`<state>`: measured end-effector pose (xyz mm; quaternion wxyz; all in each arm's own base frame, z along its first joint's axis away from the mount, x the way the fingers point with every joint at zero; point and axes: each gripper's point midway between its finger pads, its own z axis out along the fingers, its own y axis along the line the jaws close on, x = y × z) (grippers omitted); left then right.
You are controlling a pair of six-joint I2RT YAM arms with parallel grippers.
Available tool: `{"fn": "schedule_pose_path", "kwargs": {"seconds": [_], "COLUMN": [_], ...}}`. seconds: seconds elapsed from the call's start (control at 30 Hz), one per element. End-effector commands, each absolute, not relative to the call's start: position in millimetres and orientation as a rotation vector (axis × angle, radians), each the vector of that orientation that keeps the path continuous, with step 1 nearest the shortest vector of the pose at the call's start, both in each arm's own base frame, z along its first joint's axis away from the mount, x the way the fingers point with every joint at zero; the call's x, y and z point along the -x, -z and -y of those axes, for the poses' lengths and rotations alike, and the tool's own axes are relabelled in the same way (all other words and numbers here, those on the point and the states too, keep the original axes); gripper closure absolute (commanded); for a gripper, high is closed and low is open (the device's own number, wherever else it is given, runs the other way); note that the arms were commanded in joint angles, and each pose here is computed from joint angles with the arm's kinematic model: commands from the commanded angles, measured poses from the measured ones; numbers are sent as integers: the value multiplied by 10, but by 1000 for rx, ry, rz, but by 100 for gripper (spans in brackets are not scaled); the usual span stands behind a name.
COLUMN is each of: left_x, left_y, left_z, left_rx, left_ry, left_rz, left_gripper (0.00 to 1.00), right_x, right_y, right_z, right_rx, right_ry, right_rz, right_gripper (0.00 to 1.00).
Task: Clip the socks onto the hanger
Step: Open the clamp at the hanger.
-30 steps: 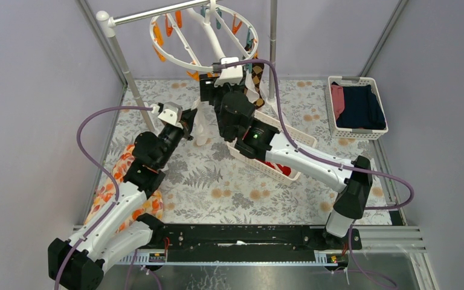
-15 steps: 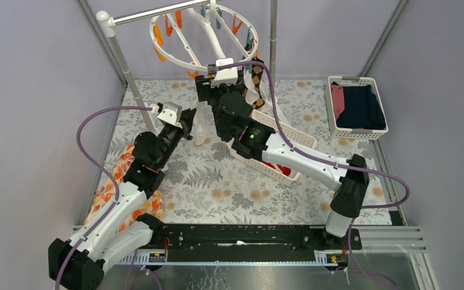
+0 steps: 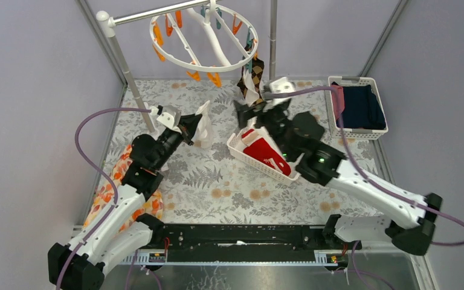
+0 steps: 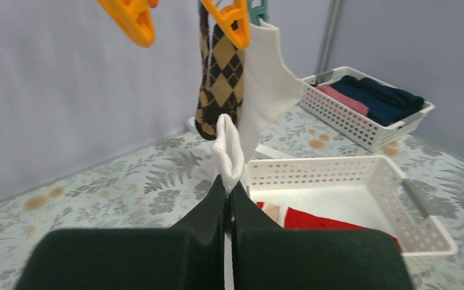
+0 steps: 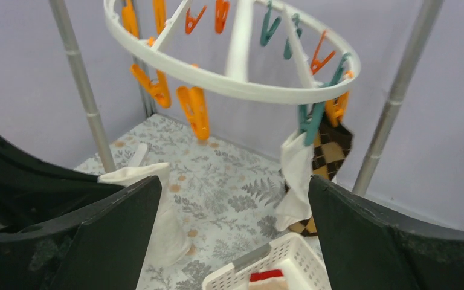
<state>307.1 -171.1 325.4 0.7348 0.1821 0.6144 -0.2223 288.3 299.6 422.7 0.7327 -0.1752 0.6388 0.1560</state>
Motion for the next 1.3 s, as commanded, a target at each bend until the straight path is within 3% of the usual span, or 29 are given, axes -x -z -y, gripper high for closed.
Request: {"fn": "schedule_pose_path", "kwargs": {"seconds": [0.0, 0.43, 0.7, 0.97, 1.27], "left_x": [-2819, -2615, -2636, -2777, -2667], "left_y": [-3315, -3331, -3247, -3256, -3300], "left_z": [1762, 1854, 1830, 1868, 1700], "left_rx": [-413, -312, -278, -268, -221], "left_ry": [599, 789, 790, 779, 737], "left_rz": [-1309, -1371, -1401, -1388, -1333], "left_gripper": [100, 100, 100, 100, 100], "right_x": [-2806, -3045, -3050, -3365, -3292], "right_y": [-4301, -4180, -4084, -3970, -3892], "right_z": [-2868, -2841, -2896, -2861, -3193], "right_rx": [531, 638, 701, 494, 656], "right_ry": [-494, -935, -922, -952, -1034], "right_rz": [-1298, -1182, -1134, -1292, -938], "right_gripper": [0, 0, 0, 0, 0]}}
